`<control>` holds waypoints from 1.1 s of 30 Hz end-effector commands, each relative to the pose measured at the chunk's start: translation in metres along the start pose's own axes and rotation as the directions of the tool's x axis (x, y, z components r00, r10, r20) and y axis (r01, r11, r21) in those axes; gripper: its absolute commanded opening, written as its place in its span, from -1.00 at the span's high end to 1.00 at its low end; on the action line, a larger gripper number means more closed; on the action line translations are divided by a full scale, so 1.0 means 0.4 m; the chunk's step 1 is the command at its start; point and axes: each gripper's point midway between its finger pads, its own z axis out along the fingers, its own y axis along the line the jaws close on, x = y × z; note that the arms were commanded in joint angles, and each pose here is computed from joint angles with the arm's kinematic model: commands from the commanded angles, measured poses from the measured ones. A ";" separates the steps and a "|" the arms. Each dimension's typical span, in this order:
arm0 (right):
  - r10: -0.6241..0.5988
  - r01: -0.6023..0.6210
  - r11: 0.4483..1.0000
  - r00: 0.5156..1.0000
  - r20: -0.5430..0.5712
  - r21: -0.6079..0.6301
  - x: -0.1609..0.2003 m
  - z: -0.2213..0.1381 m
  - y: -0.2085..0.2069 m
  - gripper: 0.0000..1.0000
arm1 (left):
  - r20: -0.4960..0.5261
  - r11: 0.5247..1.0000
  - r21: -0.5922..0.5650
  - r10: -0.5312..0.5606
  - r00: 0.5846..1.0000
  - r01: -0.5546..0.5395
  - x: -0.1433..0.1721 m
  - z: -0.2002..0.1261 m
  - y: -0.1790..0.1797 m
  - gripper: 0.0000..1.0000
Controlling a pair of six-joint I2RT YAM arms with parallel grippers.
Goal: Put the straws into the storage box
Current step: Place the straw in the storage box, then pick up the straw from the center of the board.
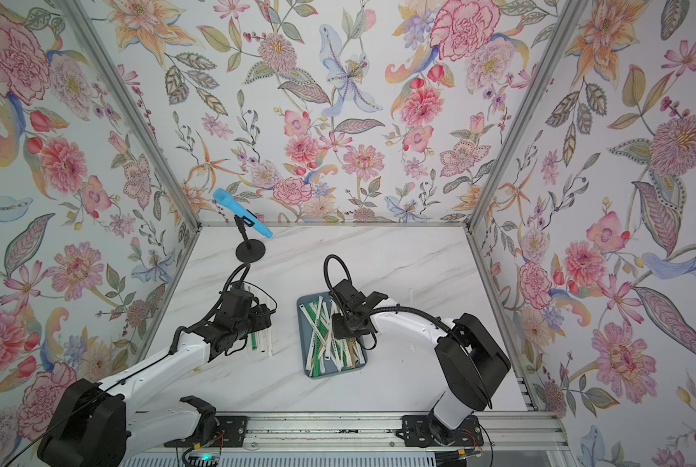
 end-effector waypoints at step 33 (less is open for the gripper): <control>0.107 -0.102 0.994 0.980 0.168 -0.038 -0.052 -0.138 -0.062 -0.09 | -0.114 0.998 -0.018 0.063 0.991 -0.065 0.039 0.106 -0.082 -0.13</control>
